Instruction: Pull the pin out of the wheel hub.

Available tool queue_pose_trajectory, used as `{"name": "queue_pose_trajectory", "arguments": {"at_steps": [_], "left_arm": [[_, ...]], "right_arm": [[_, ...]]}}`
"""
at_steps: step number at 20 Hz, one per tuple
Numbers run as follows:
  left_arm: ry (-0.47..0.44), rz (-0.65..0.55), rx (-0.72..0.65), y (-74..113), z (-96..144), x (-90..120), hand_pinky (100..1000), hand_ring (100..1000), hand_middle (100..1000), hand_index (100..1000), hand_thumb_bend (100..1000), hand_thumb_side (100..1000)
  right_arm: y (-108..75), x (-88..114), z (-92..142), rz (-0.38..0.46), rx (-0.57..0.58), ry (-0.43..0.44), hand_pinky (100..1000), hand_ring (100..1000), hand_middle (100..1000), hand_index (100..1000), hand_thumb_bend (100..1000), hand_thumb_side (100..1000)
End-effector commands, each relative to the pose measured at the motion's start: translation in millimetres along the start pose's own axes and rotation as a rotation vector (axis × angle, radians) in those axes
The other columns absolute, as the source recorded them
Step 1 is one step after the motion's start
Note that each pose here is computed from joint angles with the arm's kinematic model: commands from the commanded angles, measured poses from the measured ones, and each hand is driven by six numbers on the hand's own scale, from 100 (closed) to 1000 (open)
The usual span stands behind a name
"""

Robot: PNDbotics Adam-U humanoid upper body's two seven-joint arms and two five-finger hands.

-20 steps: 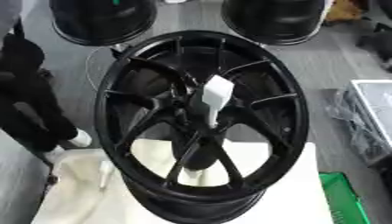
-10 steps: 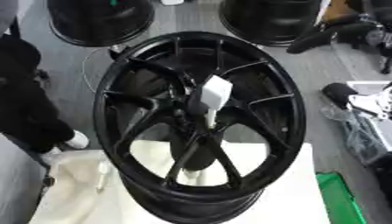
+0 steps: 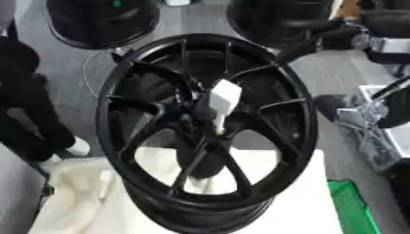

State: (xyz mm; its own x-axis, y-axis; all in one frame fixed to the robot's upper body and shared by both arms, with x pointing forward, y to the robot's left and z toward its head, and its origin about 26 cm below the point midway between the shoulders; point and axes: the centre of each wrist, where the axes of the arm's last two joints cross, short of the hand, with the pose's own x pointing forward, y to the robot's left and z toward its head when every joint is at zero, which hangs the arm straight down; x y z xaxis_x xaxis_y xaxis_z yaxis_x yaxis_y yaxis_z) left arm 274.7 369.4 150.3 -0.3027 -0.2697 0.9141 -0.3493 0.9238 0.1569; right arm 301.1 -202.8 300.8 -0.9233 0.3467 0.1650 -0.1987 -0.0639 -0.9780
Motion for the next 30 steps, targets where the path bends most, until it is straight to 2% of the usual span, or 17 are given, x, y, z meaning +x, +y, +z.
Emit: {"name": "queue_pose_trajectory", "arguments": {"at_steps": [1, 4, 5, 6, 9, 11, 13, 18, 23, 25, 26, 30], "left_arm": [[-0.041, -0.031, -0.002, 6.3, -6.9, 11.0, 621, 789, 767, 763, 100, 730], [-0.052, -0.025, -0.002, 5.5, -8.6, 13.4, 621, 789, 766, 763, 100, 730], [-0.056, -0.021, -0.003, 4.8, -9.3, 14.4, 621, 789, 766, 762, 100, 758], [-0.060, -0.019, -0.005, 4.2, -9.9, 15.3, 621, 789, 766, 762, 100, 728], [-0.067, -0.018, -0.007, 4.0, -10.6, 17.1, 621, 789, 764, 762, 100, 728], [-0.070, -0.016, -0.009, 3.4, -11.6, 18.3, 621, 789, 763, 762, 100, 730], [-0.074, -0.014, -0.011, 2.7, -12.4, 19.6, 621, 789, 763, 762, 100, 730], [-0.083, -0.004, -0.005, 1.9, -13.8, 22.1, 620, 789, 760, 762, 100, 733], [-0.074, 0.003, -0.009, 0.3, -13.5, 21.0, 620, 789, 759, 762, 100, 735], [-0.072, 0.003, -0.011, 0.1, -13.6, 21.0, 620, 789, 759, 762, 100, 735], [-0.071, 0.003, -0.012, -0.2, -13.6, 20.9, 620, 789, 758, 760, 100, 736], [-0.063, 0.006, -0.019, -1.3, -13.2, 19.7, 619, 789, 756, 758, 100, 737]], "right_arm": [[-5.8, 5.4, -2.7, 0.041, 0.008, 0.003, 898, 897, 837, 907, 100, 329], [-0.9, 5.3, -6.9, 0.036, 0.026, 0.025, 896, 895, 834, 906, 100, 340], [1.5, 5.1, -8.3, 0.032, 0.034, 0.033, 896, 895, 835, 905, 100, 308], [3.7, 4.8, -9.3, 0.029, 0.042, 0.040, 898, 895, 834, 905, 100, 345], [7.1, 4.3, -10.9, 0.035, 0.045, 0.064, 899, 892, 832, 908, 100, 355], [6.4, 5.0, -12.3, 0.041, 0.035, 0.079, 902, 890, 831, 914, 100, 301], [4.9, 5.8, -13.4, 0.050, 0.028, 0.088, 903, 891, 832, 914, 100, 297], [5.8, 5.9, -14.1, 0.067, 0.067, 0.096, 912, 895, 829, 916, 100, 210], [3.3, 4.7, -9.9, 0.107, 0.143, 0.112, 923, 892, 819, 909, 100, 288], [1.9, 4.5, -8.7, 0.117, 0.158, 0.116, 923, 892, 819, 909, 100, 288], [2.0, 4.4, -8.5, 0.122, 0.173, 0.116, 931, 897, 827, 900, 155, 337], [1.6, 3.9, -6.5, 0.166, 0.263, 0.117, 942, 903, 837, 905, 221, 344]]}}
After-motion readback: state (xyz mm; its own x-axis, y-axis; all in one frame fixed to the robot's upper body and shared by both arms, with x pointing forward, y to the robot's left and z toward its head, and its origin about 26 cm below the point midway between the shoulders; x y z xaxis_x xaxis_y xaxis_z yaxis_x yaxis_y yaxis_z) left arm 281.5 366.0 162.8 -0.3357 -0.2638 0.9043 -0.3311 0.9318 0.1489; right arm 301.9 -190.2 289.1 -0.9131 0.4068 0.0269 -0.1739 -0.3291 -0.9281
